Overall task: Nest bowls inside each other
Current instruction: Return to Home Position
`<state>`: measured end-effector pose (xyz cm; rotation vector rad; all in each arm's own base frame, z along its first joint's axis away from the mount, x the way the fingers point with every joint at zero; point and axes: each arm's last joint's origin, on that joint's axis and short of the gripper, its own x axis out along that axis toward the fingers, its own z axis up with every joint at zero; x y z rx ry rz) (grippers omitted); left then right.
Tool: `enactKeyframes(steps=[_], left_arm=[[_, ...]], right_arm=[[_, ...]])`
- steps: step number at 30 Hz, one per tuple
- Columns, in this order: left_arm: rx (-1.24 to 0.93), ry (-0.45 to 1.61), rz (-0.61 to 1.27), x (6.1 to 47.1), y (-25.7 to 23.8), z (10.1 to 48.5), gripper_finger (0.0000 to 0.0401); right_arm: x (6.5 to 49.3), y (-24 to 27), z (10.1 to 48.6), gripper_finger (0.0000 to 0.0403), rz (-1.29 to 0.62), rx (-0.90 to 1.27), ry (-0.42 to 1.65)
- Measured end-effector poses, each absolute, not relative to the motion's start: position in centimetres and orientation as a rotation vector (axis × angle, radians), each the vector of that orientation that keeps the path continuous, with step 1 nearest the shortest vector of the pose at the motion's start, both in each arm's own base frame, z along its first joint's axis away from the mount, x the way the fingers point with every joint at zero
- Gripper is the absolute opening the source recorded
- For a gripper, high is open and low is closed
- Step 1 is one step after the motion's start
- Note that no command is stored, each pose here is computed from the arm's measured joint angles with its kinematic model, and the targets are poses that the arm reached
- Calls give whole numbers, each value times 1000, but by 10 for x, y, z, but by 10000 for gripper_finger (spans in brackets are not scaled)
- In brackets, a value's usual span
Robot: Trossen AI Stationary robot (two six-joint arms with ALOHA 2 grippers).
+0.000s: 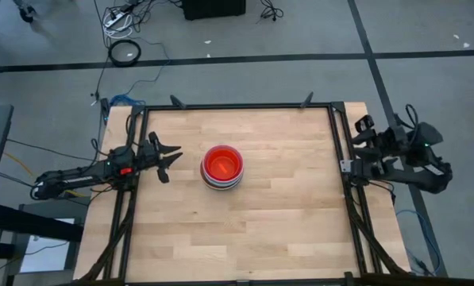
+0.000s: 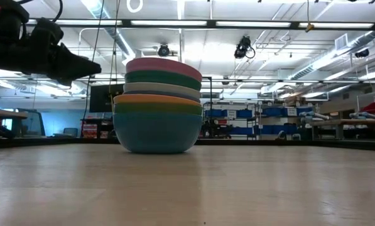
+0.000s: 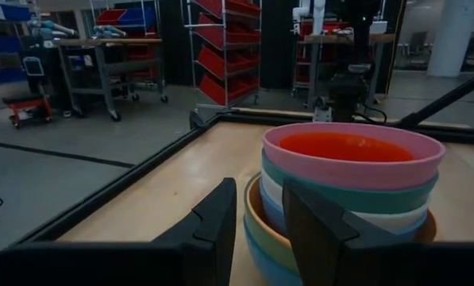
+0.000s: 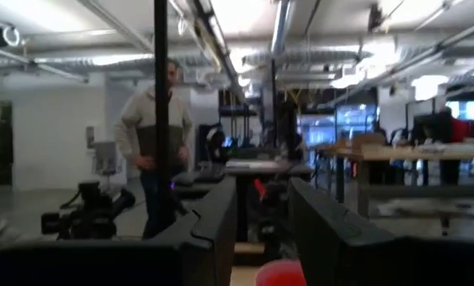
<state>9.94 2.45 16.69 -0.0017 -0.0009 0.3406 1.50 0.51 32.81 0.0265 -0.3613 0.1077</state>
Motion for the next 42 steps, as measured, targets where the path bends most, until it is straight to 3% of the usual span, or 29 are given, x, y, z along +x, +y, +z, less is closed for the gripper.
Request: enactKeyframes(steps=[11, 15, 25, 31, 42], left_arm=[[12, -25, 344, 99, 25, 169, 113], [20, -31, 358, 99, 25, 170, 113], [-23, -204, 291, 98, 23, 186, 113], [-43, -124, 276, 99, 23, 178, 113], [-4, -20, 292, 100, 23, 169, 113]], right_arm=[[23, 7, 315, 107, 214, 2, -282], [26, 4, 309, 106, 129, 1, -240], [73, -6, 245, 106, 99, 11, -251], [88, -8, 208, 107, 109, 23, -247], [92, -9, 193, 106, 74, -17, -150]])
